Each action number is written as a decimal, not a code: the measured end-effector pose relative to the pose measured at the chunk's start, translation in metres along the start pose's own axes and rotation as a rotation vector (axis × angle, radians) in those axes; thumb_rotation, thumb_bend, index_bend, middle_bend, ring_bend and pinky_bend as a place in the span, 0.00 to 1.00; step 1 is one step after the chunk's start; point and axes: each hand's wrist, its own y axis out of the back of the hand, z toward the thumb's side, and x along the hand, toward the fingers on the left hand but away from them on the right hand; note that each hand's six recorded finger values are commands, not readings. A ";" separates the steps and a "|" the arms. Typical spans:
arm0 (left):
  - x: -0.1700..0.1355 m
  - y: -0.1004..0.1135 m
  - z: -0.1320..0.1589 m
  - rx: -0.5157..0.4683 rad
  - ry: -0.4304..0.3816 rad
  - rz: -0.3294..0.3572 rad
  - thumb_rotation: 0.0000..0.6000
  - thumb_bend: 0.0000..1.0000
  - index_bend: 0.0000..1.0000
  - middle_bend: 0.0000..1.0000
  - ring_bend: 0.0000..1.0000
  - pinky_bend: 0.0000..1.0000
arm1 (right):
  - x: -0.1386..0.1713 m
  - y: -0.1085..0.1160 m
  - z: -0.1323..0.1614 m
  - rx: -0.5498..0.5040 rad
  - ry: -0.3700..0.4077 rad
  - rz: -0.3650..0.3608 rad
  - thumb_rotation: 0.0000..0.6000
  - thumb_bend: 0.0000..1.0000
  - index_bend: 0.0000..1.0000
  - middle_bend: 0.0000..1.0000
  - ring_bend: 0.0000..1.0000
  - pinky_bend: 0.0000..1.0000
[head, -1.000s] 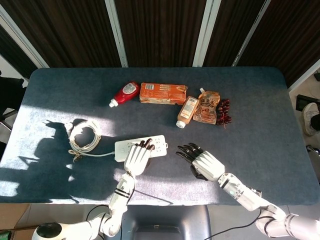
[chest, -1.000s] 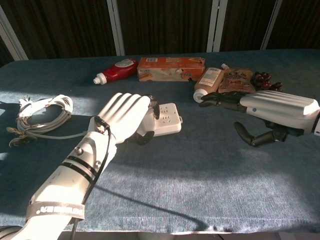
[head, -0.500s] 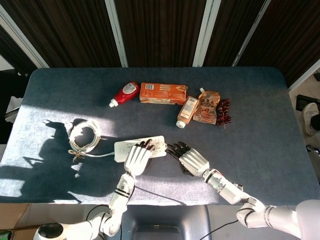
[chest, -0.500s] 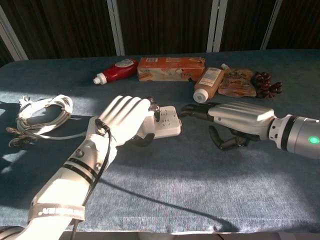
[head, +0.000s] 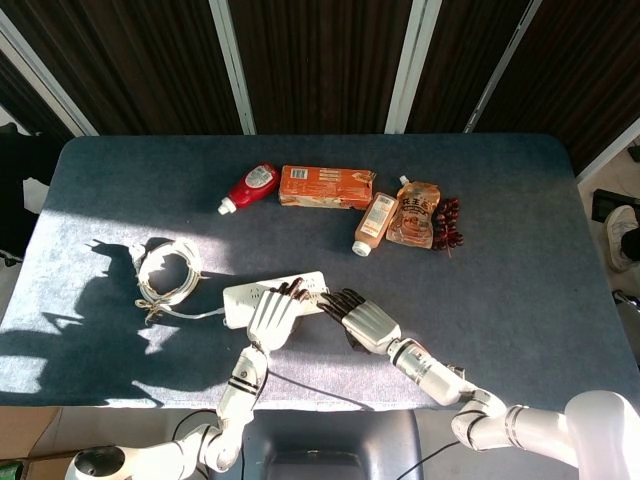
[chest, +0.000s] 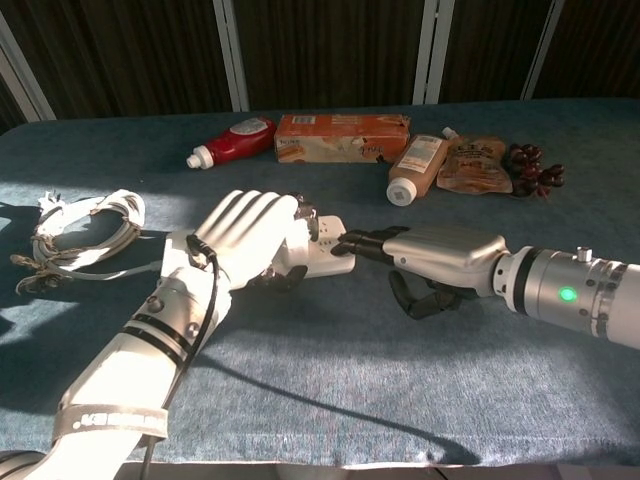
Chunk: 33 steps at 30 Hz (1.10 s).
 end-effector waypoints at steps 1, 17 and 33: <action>0.000 0.000 0.000 0.001 0.000 0.000 1.00 0.48 0.41 0.47 0.47 0.61 | -0.001 -0.001 0.000 0.002 -0.001 0.004 1.00 1.00 0.03 0.06 0.00 0.00; -0.002 0.004 -0.004 -0.072 -0.015 0.010 1.00 0.50 0.42 0.47 0.47 0.61 | -0.005 -0.011 0.002 0.025 -0.019 0.051 1.00 1.00 0.04 0.07 0.00 0.00; -0.001 0.038 -0.010 -0.094 -0.046 0.105 1.00 0.50 0.41 0.47 0.47 0.60 | -0.003 -0.004 0.002 0.014 -0.048 0.034 1.00 1.00 0.00 0.06 0.00 0.00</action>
